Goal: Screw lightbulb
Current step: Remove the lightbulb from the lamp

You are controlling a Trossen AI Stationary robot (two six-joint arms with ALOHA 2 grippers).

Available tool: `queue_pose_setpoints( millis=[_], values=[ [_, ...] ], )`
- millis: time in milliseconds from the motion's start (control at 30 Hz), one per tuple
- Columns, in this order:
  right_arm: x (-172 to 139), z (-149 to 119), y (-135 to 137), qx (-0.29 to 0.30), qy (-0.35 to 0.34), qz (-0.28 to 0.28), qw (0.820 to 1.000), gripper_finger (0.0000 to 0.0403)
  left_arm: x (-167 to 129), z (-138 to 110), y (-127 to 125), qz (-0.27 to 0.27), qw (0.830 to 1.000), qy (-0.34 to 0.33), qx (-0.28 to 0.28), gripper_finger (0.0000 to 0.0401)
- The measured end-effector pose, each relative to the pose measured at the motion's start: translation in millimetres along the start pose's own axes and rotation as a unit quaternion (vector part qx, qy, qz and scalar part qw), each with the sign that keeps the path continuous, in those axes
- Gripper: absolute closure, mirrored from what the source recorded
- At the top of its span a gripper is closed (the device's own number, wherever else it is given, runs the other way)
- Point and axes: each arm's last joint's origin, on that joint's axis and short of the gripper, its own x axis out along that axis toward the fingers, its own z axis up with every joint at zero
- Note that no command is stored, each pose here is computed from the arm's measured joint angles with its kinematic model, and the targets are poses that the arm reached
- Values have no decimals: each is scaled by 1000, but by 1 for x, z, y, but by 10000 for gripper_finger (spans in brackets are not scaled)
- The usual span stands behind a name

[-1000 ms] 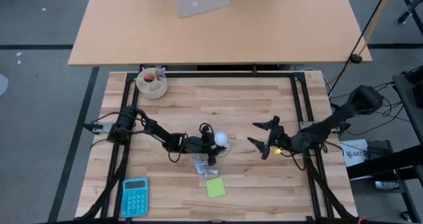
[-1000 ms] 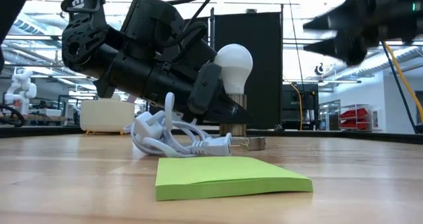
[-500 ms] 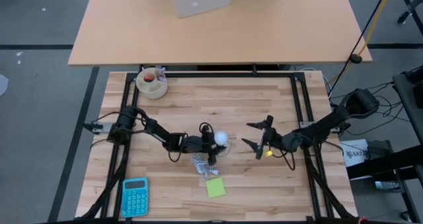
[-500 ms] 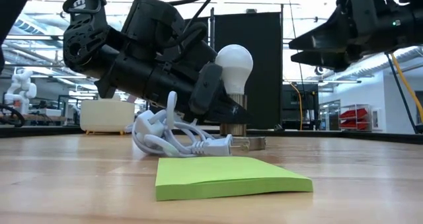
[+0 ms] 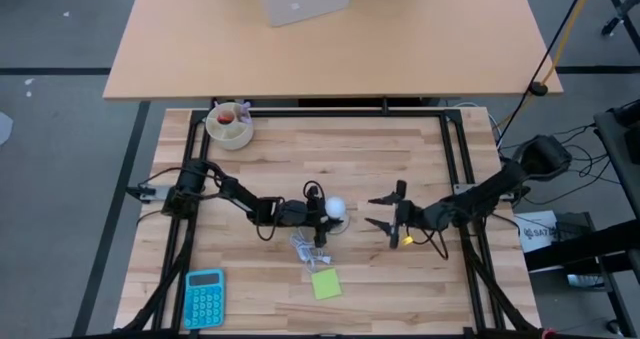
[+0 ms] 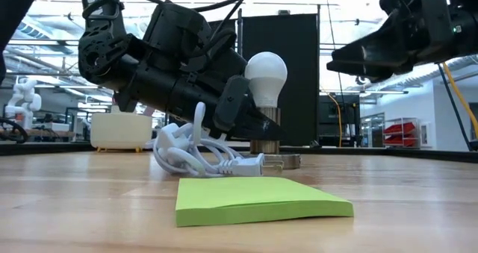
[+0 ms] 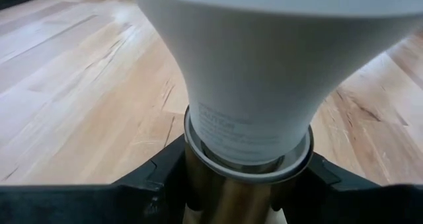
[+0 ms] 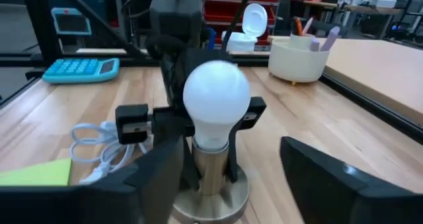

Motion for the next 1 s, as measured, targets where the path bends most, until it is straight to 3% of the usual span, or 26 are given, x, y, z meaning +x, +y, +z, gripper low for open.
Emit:
queue_pose_setpoints(
  millis=[167,367,433,733,1000],
  values=[
    [5,-7,3,-3,4,-1,1000,244,0,0,0,-6,1000,0,8,220],
    [13,-14,2,6,-4,-12,1000,377,0,0,1,-8,1000,1,11,220],
    [14,-15,3,12,-12,-10,1000,394,0,0,1,-9,1000,1,11,220],
    [30,-17,6,77,-16,-1,997,379,0,1,1,-9,1000,-1,11,220],
    [45,-16,15,77,-11,9,997,258,0,1,1,-9,1000,-1,10,220]
  ],
)
